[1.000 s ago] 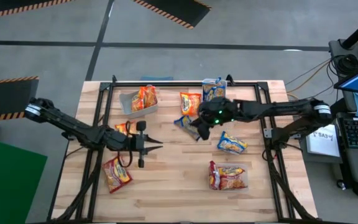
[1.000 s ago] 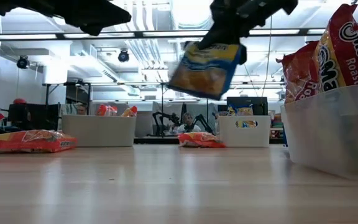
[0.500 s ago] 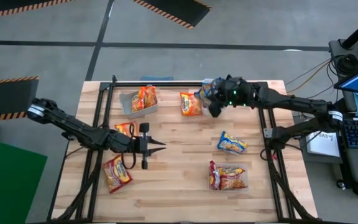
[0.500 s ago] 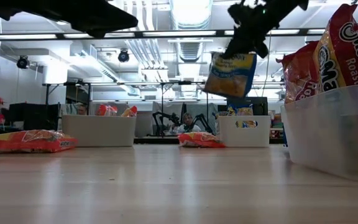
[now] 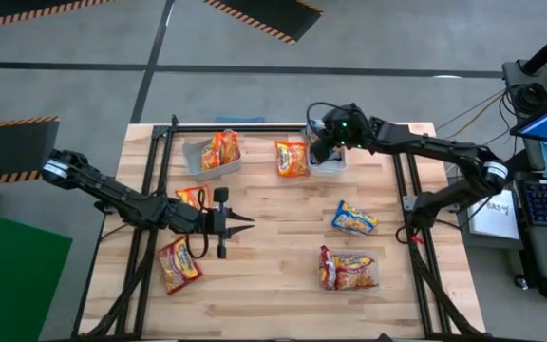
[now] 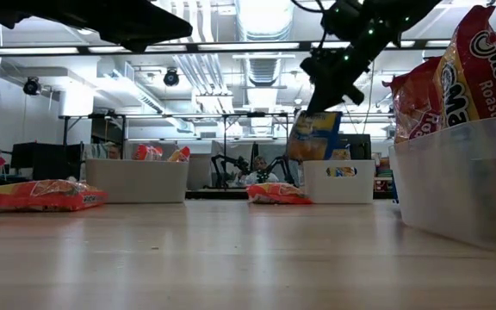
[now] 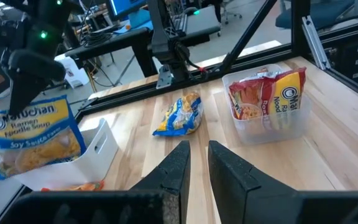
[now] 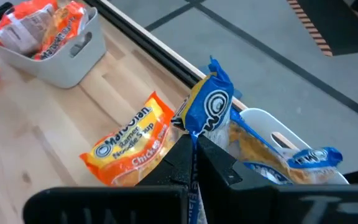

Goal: Sort Maruchan noodles
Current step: Put the blue noodle pack into the white bin

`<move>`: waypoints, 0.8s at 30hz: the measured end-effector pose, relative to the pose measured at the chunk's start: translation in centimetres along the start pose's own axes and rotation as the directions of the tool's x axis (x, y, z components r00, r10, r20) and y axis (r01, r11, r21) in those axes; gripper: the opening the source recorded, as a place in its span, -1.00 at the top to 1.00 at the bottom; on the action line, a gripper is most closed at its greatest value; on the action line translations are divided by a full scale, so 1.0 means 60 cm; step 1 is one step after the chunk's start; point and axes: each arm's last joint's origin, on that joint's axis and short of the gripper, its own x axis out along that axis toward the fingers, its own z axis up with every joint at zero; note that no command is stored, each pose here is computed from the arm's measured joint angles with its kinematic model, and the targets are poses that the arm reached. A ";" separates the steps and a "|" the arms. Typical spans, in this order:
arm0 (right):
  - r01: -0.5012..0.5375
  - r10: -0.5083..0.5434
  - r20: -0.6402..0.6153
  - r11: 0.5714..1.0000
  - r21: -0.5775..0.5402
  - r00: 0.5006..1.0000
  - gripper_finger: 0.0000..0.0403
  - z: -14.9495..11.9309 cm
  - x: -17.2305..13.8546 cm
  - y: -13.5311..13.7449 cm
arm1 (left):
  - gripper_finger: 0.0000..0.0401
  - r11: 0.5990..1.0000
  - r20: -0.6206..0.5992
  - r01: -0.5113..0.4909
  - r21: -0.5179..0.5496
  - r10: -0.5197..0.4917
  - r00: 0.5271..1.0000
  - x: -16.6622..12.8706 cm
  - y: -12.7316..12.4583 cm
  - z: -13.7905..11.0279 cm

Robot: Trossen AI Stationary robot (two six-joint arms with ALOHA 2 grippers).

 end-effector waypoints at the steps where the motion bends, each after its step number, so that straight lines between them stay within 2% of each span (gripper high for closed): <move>1: 0.001 -0.001 0.000 1.000 -0.004 1.000 0.96 0.000 0.004 0.000 | 0.80 1.000 0.000 0.000 0.000 0.000 1.000 0.000 0.000 0.000; 4: 0.013 -0.013 -0.024 1.000 -0.001 1.000 0.96 -0.005 0.015 0.000 | 0.80 1.000 -0.003 0.001 0.001 -0.001 1.000 0.000 0.000 -0.001; 9: 0.097 -0.100 -0.137 0.995 -0.029 0.985 0.96 -0.028 0.031 -0.004 | 0.80 1.000 -0.008 0.002 -0.005 -0.002 1.000 0.000 0.000 -0.001; 17: 0.118 -0.131 -0.196 0.990 -0.079 0.972 0.95 -0.038 0.032 -0.006 | 0.80 1.000 -0.009 0.002 -0.014 -0.002 1.000 0.000 0.000 -0.001; 24: 0.198 -0.232 -0.315 0.971 -0.138 0.920 0.81 -0.049 0.015 -0.014 | 0.80 1.000 -0.009 0.002 -0.014 -0.002 1.000 0.000 0.000 -0.002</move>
